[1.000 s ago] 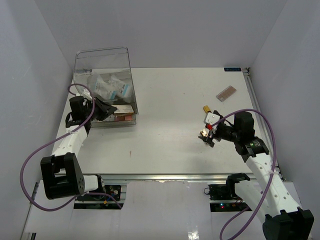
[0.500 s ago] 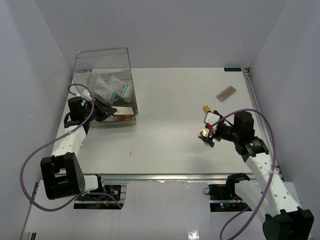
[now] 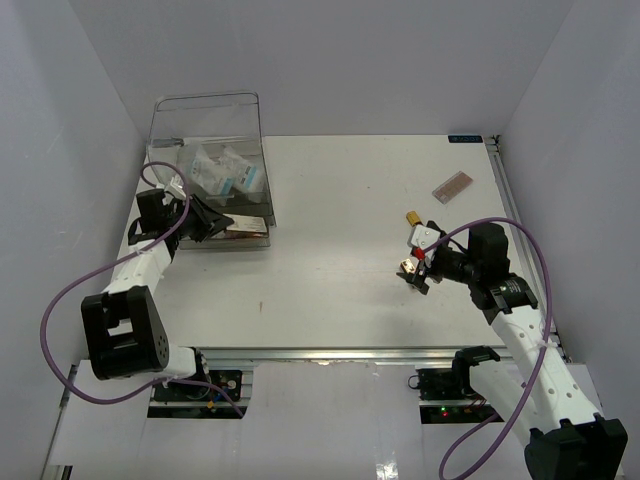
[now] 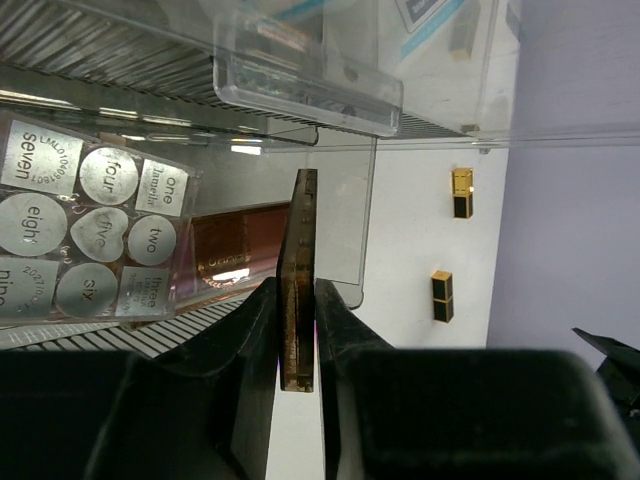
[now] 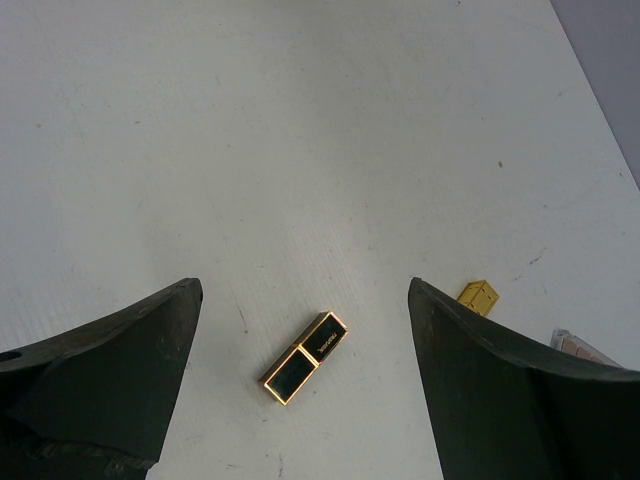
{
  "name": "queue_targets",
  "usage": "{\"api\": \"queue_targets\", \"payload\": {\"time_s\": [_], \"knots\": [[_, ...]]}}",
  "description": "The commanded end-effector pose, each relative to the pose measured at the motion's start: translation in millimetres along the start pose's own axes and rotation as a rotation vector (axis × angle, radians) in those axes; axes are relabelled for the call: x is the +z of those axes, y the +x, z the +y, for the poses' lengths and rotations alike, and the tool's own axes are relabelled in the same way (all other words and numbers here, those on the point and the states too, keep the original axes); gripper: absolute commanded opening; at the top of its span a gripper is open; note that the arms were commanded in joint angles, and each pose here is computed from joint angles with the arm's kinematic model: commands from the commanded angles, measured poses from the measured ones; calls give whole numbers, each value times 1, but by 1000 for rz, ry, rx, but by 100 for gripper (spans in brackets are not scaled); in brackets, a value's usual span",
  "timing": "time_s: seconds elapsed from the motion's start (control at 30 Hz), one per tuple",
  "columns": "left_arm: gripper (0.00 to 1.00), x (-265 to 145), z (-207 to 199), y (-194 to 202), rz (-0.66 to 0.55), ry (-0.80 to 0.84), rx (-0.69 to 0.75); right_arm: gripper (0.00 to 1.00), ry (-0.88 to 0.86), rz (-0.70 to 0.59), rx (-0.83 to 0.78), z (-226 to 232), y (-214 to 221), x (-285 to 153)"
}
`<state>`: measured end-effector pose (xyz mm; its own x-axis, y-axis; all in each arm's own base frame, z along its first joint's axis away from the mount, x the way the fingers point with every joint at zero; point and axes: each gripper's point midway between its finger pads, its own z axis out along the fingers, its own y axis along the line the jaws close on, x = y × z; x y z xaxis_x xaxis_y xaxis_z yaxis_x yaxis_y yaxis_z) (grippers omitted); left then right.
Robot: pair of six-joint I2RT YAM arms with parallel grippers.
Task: Organize the makeup
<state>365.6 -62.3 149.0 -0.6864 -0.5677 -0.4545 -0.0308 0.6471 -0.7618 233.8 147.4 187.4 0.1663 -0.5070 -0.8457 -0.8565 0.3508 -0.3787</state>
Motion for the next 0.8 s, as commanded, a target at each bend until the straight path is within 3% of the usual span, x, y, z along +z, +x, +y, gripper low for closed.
{"api": "queue_targets", "payload": {"time_s": [0.0,0.33,0.77], "knots": [[34,-1,-1,-15,-19,-31,66,90,-6,-21,-12,-1,-4,1],[57,1,10,-20,-8,-94,105,90,-3,-20,-11,-1,-4,1],[72,5,24,-26,6,-160,124,90,-1,-24,-15,-1,-5,0]]}}
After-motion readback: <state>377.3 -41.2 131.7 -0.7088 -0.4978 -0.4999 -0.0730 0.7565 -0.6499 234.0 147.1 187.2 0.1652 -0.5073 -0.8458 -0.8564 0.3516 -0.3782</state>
